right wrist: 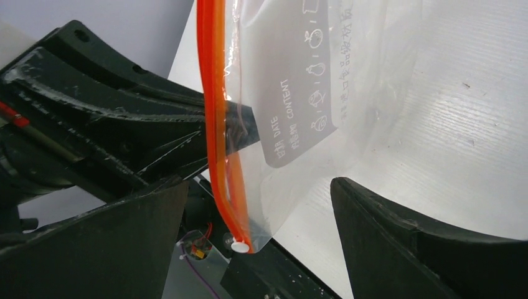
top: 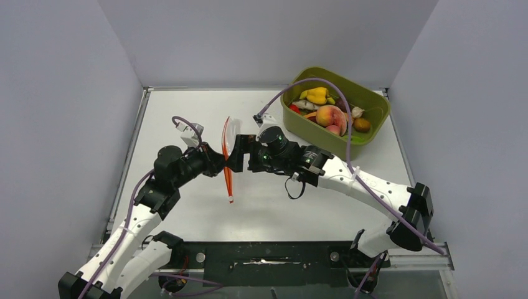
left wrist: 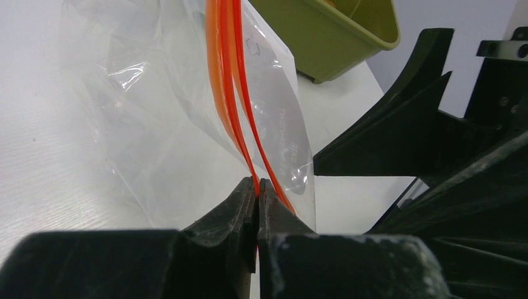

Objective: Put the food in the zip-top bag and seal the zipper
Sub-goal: Open the zipper of the food storage bag.

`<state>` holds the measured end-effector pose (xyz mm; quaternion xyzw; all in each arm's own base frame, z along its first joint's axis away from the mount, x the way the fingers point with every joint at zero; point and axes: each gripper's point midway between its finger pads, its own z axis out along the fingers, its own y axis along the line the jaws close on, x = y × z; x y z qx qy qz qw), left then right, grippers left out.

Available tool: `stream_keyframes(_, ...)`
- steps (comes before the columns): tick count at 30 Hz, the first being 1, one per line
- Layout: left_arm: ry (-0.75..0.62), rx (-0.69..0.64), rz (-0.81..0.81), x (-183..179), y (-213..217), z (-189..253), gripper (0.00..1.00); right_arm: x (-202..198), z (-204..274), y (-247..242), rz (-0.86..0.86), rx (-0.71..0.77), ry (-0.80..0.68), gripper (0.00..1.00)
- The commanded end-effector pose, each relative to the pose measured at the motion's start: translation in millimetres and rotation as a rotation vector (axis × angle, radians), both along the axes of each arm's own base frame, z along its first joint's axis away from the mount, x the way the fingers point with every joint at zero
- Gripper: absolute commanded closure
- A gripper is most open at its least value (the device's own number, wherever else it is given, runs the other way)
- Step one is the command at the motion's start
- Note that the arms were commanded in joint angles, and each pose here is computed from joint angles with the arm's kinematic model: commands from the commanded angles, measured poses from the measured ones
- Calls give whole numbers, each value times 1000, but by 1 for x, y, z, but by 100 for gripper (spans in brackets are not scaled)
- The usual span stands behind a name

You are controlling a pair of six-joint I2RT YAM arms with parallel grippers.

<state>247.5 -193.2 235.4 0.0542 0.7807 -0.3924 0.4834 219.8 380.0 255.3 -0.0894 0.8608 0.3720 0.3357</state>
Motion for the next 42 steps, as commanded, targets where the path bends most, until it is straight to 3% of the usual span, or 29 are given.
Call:
stream_keyframes(1,-101,-92,6,3,-4,51,100,12,20,12,-7,24,-71,12)
stream_keyframes(7,-58,-101,21,3,-4,45,100,14,1,13,1,-48,-63,17)
stream_keyframes(12,-35,-77,38,5,-2,40,100,26,-15,-13,-90,-170,-87,41)
stream_keyframes(18,-17,5,39,9,2,35,100,39,-30,-46,-209,-229,-112,61)
stream_keyframes(28,29,38,-7,5,-3,25,100,61,-49,-69,-275,-250,-89,84)
stream_keyframes(30,48,53,-4,9,-4,18,100,63,-39,-61,-248,-198,-107,83)
stream_keyframes(35,85,91,-39,16,-11,8,100,48,-2,-17,-79,-58,-130,61)
stream_keyframes(39,85,67,-42,21,-16,12,100,61,-4,-13,-130,-111,-146,39)
stream_keyframes(42,99,62,-36,23,-16,12,100,74,-18,-21,-157,-227,-166,33)
